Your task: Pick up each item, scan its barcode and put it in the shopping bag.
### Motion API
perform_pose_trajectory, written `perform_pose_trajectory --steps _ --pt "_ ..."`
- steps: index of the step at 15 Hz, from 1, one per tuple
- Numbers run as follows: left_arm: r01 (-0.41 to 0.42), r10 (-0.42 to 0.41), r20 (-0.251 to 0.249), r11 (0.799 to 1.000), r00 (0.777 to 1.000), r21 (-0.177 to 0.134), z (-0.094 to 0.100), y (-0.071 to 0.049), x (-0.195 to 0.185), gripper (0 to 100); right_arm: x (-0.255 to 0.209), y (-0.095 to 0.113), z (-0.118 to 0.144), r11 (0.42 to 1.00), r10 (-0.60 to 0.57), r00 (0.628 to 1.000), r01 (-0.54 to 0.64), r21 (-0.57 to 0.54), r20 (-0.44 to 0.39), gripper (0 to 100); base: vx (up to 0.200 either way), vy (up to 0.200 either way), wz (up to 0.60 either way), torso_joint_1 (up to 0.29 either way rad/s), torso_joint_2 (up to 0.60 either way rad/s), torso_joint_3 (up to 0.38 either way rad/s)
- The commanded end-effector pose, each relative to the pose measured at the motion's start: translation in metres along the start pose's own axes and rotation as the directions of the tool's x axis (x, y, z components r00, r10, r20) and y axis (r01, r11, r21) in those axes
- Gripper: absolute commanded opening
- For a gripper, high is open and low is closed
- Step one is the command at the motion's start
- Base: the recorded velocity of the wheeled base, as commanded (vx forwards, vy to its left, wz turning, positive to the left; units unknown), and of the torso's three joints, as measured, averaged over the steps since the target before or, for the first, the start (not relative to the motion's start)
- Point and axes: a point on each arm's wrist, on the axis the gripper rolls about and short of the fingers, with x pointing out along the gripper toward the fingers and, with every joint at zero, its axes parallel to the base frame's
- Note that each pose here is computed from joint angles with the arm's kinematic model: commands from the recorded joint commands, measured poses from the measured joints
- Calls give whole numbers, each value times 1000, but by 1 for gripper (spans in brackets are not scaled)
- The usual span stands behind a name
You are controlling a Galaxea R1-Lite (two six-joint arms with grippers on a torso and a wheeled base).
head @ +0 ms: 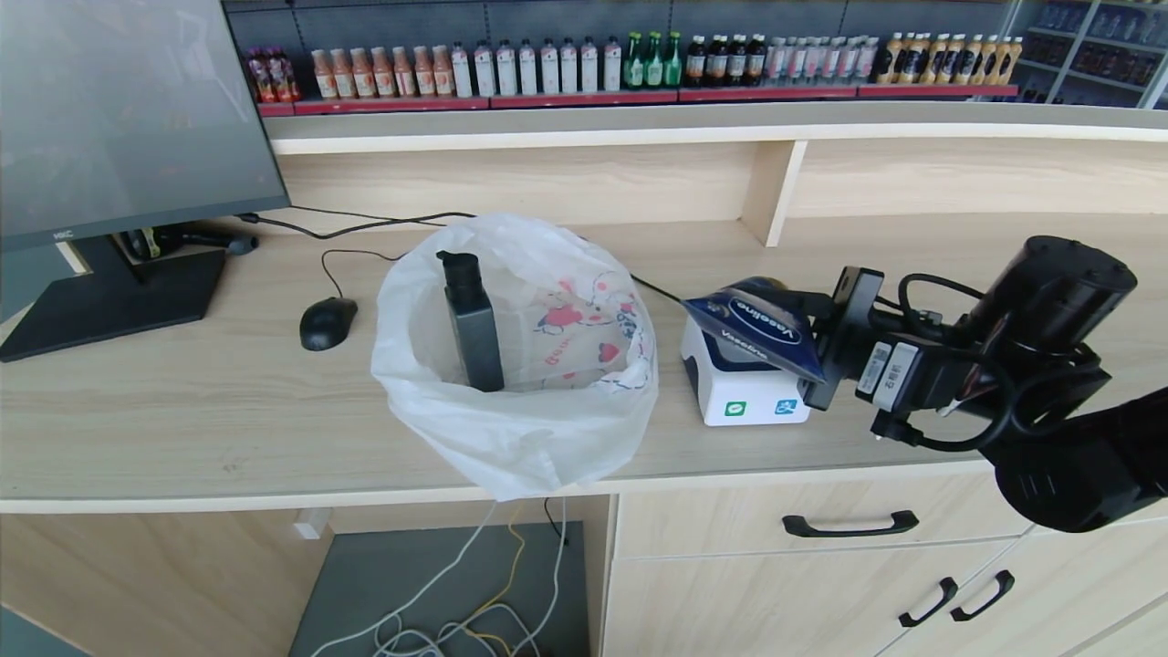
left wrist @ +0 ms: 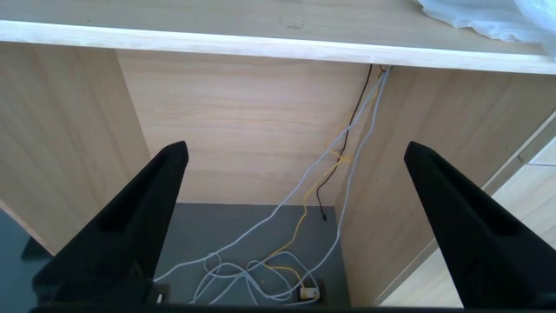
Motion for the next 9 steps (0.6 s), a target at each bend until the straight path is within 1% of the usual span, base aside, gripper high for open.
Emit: perform_pose_trajectory --steps 1,9 --pt "0 0 0 1000 1000 -1 0 0 0 100 0 -1 2 1000 -2 1000 2 -5 4 0 0 0 0 0 0 0" --pt "0 0 0 1000 1000 -1 0 0 0 100 -1 0 2 1000 -1 1000 1 -2 0 0 0 0 0 0 0 0"
